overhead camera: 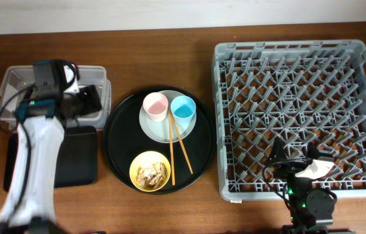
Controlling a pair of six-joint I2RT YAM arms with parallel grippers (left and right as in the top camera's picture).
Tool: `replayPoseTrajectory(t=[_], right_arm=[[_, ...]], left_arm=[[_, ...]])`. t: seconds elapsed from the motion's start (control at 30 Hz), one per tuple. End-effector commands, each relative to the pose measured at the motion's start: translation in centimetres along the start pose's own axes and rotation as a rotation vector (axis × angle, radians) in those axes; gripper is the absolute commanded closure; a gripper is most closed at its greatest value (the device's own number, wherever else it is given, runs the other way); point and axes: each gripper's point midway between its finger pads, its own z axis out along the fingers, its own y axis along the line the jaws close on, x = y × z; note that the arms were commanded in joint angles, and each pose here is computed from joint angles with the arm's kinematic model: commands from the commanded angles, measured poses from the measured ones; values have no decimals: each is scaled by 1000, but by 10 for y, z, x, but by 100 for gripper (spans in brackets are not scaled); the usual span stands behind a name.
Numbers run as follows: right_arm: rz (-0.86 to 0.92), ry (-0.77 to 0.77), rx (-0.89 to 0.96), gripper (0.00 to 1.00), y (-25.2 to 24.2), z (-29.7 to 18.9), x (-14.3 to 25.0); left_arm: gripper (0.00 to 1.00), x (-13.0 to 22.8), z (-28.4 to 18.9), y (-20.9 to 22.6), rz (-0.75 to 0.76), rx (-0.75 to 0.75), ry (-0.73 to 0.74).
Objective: Sort waste into correct bins and load items into the dishwasher rack
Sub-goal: 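Carry the tissue left and release it into the clear bin, then grasp the rim of the yellow bowl with the left gripper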
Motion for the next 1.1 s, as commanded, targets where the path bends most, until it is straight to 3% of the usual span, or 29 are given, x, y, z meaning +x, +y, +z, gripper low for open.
replayPoseTrajectory(t=[0.0,0.07,0.13,0.2,0.3,0.43,0.63,0.77,0.87,1.07], right_arm=[[7,2,7,2,-2,0,2],[7,2,7,2,-2,0,2],[7,2,7,2,-2,0,2],[7,2,7,2,-2,0,2],[7,2,7,2,-2,0,2],[7,2,7,2,-2,0,2],[7,2,7,2,-2,0,2],[7,2,7,2,-2,0,2],[7,2,7,2,-2,0,2],[7,3,7,2,-2,0,2]], left_arm=[[36,45,-41,-69,9,224,135],[47,85,-46,-91,82,232,269],[69,115,-47,-112,166,253,349],[81,142,-45,-133,256,280,397],[81,173,-31,-143,289,198,418],[73,200,-10,-144,332,72,363],[69,228,10,-154,367,82,324],[69,240,21,-150,367,85,325],[80,246,30,-147,361,94,315],[82,253,35,-143,349,90,319]])
